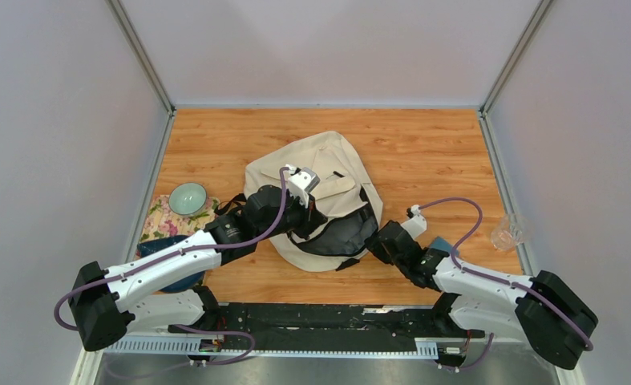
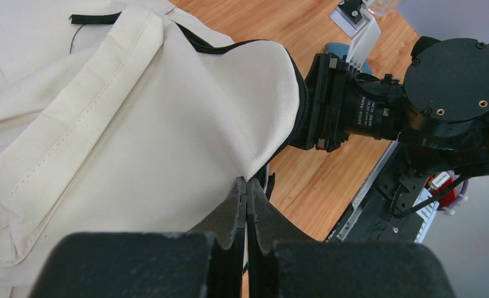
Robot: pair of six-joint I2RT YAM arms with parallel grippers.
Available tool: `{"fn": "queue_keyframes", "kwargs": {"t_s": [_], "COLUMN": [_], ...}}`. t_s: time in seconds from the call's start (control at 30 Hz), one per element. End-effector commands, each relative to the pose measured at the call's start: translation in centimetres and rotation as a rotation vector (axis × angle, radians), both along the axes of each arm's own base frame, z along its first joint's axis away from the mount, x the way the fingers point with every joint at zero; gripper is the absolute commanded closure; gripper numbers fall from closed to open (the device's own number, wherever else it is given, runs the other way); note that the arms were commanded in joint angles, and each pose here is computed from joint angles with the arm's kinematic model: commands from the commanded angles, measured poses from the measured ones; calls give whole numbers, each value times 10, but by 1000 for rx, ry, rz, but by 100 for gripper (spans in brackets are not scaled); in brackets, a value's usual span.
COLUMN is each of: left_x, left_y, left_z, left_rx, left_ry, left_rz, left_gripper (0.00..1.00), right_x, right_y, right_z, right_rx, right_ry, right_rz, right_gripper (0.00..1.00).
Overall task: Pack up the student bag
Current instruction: Place the book in the student bag, then zip the student bag at the center of the board.
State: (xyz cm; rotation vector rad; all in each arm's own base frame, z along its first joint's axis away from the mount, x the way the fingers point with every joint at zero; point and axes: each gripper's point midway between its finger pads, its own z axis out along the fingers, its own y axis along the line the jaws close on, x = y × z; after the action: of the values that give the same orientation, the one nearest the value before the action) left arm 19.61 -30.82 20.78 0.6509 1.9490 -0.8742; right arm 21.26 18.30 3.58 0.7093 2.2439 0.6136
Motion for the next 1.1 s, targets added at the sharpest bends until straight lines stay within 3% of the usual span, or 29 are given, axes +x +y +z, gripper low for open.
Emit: {"fn": "queue_keyframes", "kwargs": {"t_s": [0.0,0.27,0.47,0.8,1.07], "left_x": [-3,-4,-5,-4,-14], "left_y": [-6,-6,-6,-6,-7], "left_z": [10,8,6,-2,-41], "left_rx": [-40,-38,-34,-12,48], "left_ry": [-9,-3,2,7,94], "left_rz": [-23,-25,-26,-32,-62], "left_gripper": [100,100,100,100,100], "right_x": [12,16,13,-1,-20], "right_y": [11,14,10,-2,-7], "right_z": [14,21,23,30,25], "right_rx": [37,68,71,51,81], "right_ry": [-51,-87,-93,-71,-29], "right_rz": [11,11,8,24,52], "right_gripper": [70,82,100,100,100]}}
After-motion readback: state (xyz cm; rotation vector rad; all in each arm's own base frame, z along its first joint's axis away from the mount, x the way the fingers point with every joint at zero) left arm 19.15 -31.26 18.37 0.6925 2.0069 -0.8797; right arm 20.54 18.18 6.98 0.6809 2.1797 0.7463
